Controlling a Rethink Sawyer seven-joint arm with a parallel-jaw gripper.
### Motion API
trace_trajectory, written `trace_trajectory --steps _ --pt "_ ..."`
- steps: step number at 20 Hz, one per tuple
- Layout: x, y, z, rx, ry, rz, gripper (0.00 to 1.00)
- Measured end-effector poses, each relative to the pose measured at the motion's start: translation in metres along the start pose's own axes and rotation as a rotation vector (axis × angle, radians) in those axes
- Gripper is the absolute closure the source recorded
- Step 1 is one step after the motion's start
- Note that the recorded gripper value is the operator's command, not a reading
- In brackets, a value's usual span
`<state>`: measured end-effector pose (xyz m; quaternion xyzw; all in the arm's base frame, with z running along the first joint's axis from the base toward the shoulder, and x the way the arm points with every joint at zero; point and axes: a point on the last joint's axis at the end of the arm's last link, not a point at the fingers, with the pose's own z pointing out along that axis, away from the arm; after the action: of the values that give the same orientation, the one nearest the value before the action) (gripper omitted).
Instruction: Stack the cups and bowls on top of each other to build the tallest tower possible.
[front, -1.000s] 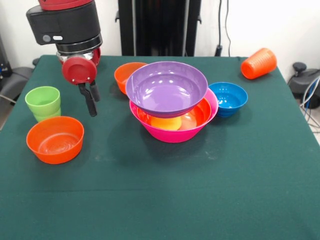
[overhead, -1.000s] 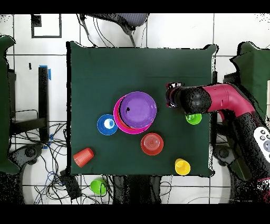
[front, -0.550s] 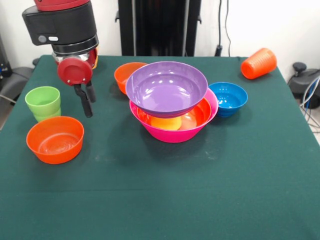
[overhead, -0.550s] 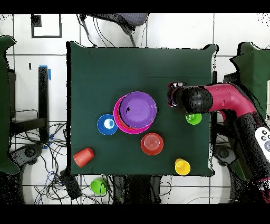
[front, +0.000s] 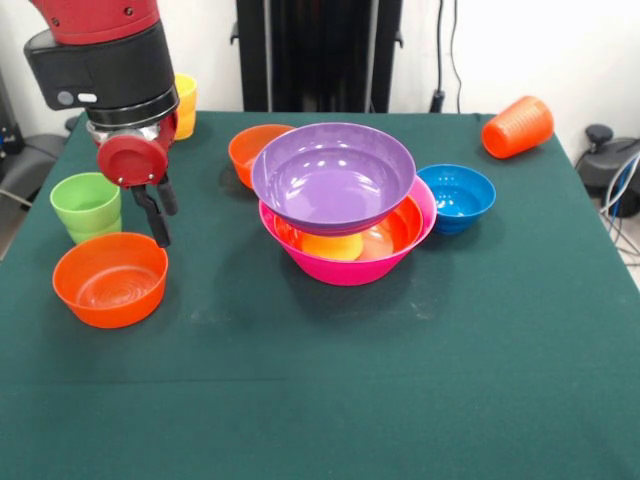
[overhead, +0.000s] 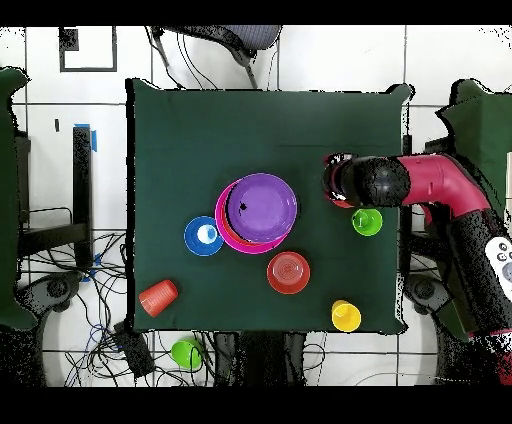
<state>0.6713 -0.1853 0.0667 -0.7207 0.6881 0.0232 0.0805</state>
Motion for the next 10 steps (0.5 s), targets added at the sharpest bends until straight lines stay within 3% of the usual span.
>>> trace_trajectory --steps 10 --pt "0.0050 0.0011 0.0075 -0.019 -0.010 -0.067 0.00"
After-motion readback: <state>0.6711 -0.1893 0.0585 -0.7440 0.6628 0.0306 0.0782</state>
